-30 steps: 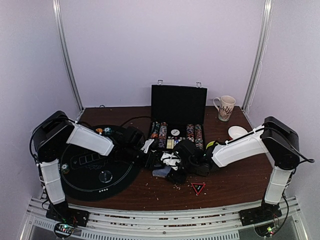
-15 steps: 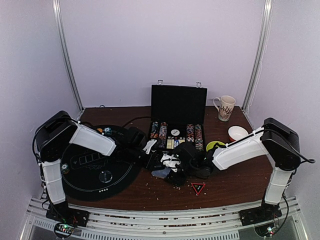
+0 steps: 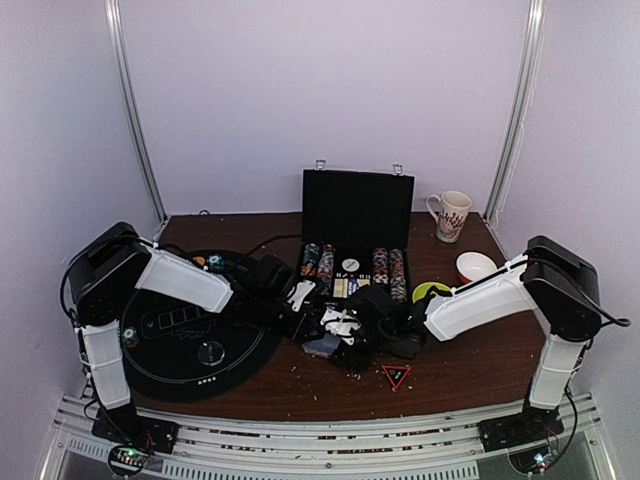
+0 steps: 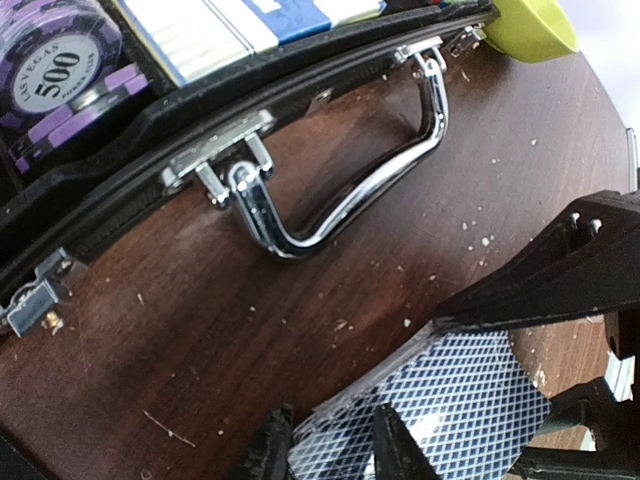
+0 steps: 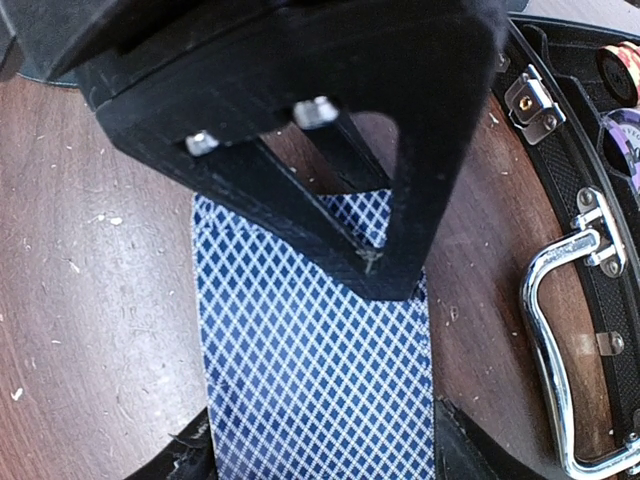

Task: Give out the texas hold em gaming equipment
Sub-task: Place the face-down deck piles at the center of the board.

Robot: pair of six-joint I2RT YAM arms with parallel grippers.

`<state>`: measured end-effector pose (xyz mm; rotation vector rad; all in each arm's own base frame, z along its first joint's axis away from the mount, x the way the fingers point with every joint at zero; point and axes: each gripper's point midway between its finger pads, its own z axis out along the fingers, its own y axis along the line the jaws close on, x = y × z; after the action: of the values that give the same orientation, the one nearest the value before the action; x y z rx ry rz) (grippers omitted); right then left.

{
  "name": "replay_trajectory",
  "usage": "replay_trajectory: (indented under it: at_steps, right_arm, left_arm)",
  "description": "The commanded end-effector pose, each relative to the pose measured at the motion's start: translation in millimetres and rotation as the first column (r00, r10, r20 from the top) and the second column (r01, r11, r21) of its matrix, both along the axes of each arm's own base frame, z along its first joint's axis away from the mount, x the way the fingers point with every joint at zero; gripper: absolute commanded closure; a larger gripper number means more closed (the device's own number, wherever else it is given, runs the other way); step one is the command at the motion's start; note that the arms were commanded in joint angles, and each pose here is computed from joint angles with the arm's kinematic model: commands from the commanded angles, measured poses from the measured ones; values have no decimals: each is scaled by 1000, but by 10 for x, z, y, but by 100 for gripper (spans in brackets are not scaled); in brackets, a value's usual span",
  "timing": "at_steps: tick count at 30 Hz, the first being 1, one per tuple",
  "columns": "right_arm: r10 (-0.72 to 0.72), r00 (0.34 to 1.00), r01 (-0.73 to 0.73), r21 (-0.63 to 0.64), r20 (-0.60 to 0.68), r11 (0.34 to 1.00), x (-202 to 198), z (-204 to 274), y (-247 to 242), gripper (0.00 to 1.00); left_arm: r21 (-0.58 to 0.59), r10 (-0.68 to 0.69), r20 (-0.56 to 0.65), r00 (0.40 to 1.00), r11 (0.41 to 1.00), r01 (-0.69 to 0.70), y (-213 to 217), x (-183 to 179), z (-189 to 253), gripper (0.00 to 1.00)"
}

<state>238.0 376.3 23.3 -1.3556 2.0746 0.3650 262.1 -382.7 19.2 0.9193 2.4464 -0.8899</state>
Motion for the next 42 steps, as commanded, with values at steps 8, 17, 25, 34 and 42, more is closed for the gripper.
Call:
replay_trajectory:
  at_steps: [8, 17, 25, 34, 42]
  right_arm:
    - [-6, 1000, 7, -85, 17, 996, 22, -106, -148, 34]
    - [4, 1000, -2, -93, 21, 996, 36, -95, -124, 34]
    - [-1, 999, 4, -89, 33, 996, 67, -67, -117, 34]
    - [3, 1000, 0, -97, 29, 995, 57, -100, -121, 34]
    - [2, 1000, 1, -101, 29, 995, 63, -100, -125, 33]
  left_arm:
    - [131, 45, -139, 989, 991, -26, 465, -319, -283, 64]
    - [37, 2, -152, 988, 999, 4, 334, -293, -128, 42]
    - [174, -34, -177, 984, 983, 66, 369, -351, -477, 52]
    - [173, 7, -141, 990, 985, 18, 538, -171, -371, 67]
    - [81, 4, -126, 992, 997, 7, 445, -60, -200, 55]
